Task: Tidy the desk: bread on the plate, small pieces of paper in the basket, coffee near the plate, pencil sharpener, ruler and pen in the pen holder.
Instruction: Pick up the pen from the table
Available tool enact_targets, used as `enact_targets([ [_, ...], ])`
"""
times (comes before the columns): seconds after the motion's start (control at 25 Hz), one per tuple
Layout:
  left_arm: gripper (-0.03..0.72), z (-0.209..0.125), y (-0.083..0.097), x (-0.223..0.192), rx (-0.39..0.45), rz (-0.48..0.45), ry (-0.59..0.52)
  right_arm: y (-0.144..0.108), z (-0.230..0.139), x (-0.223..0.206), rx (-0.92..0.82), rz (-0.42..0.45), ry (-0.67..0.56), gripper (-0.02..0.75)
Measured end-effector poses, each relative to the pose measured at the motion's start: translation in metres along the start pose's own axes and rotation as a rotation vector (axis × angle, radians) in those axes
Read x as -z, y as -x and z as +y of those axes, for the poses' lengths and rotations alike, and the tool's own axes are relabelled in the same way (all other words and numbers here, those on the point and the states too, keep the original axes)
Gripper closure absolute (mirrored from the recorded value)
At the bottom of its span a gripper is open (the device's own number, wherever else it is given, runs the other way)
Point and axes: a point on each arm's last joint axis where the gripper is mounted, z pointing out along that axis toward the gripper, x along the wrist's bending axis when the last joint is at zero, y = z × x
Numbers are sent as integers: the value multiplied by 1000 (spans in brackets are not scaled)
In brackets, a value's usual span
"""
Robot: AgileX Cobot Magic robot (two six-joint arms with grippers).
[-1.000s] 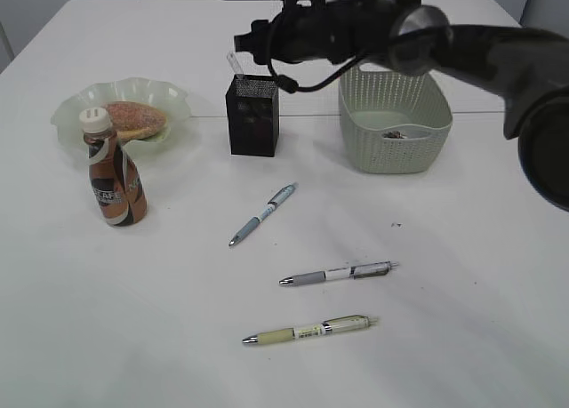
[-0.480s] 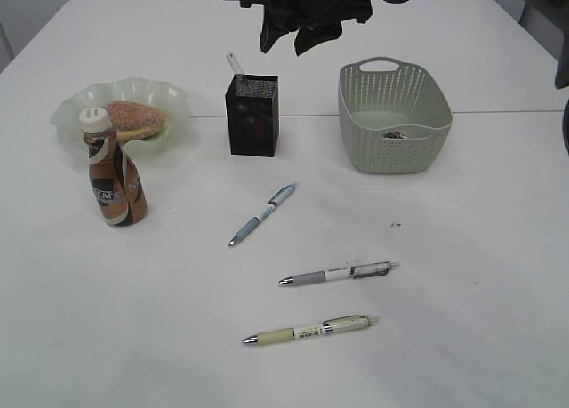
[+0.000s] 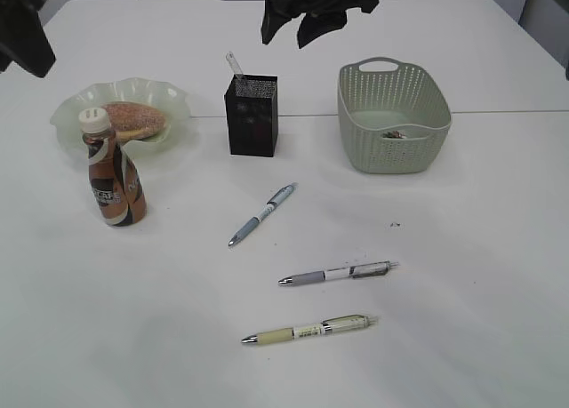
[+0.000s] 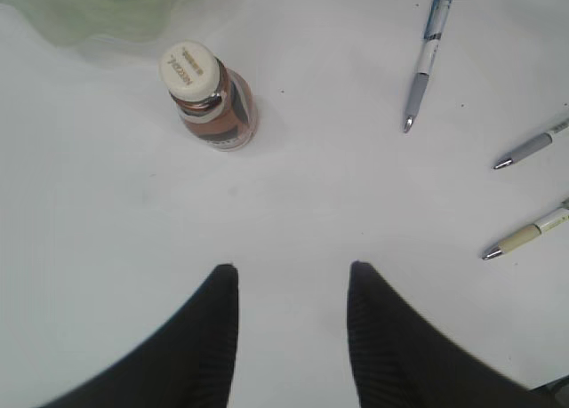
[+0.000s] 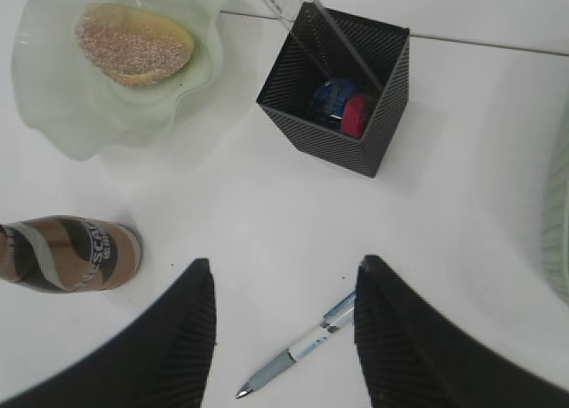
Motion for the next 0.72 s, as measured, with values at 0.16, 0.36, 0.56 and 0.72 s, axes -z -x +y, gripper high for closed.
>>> enact_targets([
  [0.16,389,1,4,-7,-25,-11,-19,22,9,20,-27,-40,44,365],
  [0.36,388,8,10,-18,-36,-38,-38,65,19,58,-83,-98,99,365],
  [0.56,388,29,18,-29,-58,-91,-27,108,2,76,-96,-179,18,365],
  [0.72,388,44,34,-48,-116,-108,-39,130,-31,71,-69,-282,-130,365],
])
